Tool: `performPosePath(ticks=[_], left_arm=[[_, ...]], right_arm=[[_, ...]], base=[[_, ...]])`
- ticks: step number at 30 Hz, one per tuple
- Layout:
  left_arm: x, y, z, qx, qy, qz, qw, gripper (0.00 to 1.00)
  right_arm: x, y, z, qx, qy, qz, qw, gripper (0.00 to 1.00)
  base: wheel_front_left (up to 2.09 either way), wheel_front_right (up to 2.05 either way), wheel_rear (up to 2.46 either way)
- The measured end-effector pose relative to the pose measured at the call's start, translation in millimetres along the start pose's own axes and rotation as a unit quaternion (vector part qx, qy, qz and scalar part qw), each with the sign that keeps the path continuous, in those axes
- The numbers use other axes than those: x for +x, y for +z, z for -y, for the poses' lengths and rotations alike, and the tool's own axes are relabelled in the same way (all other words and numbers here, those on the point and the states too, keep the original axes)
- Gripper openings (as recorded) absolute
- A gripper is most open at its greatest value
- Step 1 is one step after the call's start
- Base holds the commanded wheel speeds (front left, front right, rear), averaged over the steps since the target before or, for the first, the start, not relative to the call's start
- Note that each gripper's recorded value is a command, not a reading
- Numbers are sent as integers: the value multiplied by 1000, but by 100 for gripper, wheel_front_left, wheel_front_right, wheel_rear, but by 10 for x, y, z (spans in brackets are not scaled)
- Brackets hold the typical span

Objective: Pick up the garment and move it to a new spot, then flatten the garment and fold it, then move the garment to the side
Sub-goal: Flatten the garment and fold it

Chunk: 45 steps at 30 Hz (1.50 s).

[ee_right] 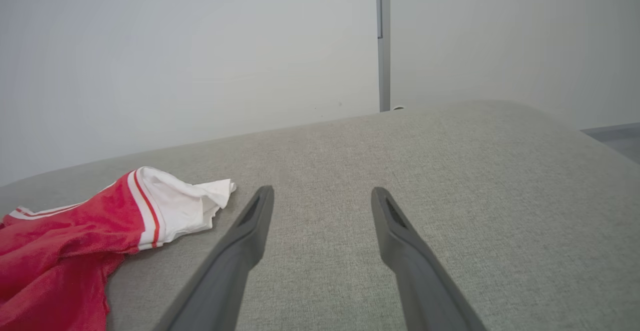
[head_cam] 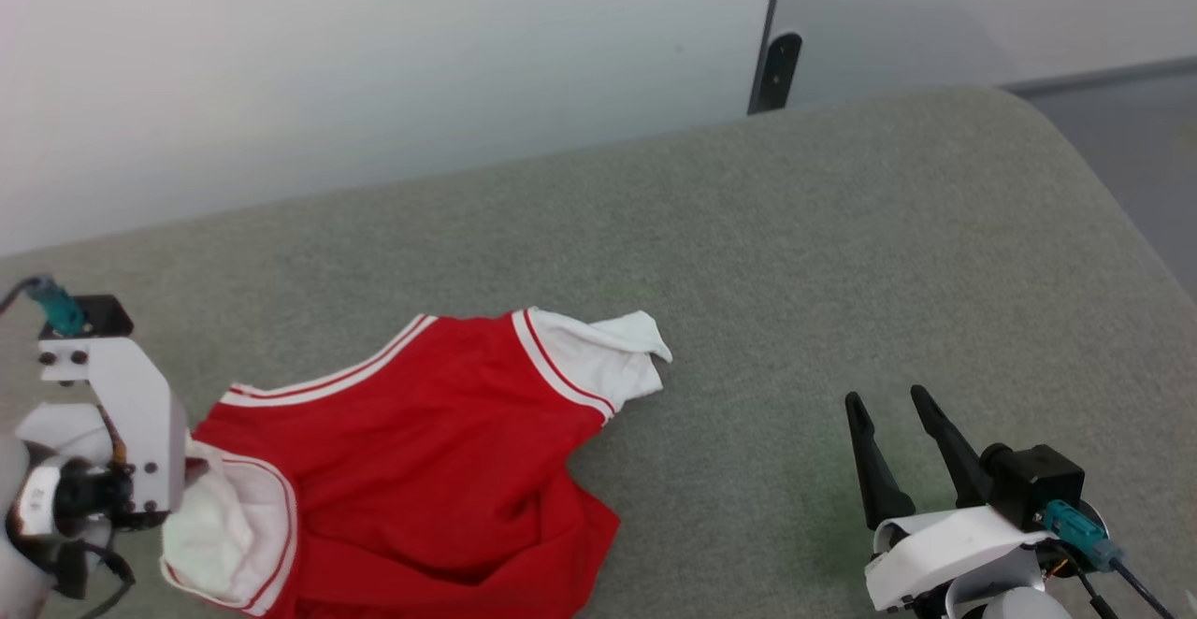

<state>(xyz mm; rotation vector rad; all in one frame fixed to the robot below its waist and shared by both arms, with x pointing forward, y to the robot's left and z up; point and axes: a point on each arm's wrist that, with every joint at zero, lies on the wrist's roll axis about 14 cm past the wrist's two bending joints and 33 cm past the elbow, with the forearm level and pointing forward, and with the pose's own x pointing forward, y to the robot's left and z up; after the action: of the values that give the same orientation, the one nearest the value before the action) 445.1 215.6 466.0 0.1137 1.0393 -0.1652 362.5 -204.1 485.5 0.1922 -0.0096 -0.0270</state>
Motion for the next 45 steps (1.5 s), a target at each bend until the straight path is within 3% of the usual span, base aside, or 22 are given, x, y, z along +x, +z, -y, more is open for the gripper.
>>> performPosePath(ticks=[7,10,15,16,25,31,45], left_arm=[[252,-23,-50,-5,9,-47,999,80],[369,-68,-79,-5,16,-68,998,66],[517,-133,-26,-4,8,-100,995,23],[531,-136,-20,-1,7,-103,995,0],[447,-65,-47,9,10,-100,995,0],[250,-56,-237,-9,35,-92,995,0],[10,-630,-658,-62,70,-117,989,0]], right_arm=[[56,-60,99,-2,-14,-11,1000,100],[71,-100,143,-4,-20,-17,1000,100],[91,-133,206,-6,-29,-23,999,100],[89,-141,214,-6,-31,-24,999,100],[111,-136,190,-7,-27,-23,999,100],[98,-145,122,-4,-17,-23,1000,100],[194,-159,-173,1,27,-22,999,100]], base=[[0,0,0],[0,0,0],[0,0,0],[0,0,0],[0,0,0],[0,0,0],[0,0,0]])
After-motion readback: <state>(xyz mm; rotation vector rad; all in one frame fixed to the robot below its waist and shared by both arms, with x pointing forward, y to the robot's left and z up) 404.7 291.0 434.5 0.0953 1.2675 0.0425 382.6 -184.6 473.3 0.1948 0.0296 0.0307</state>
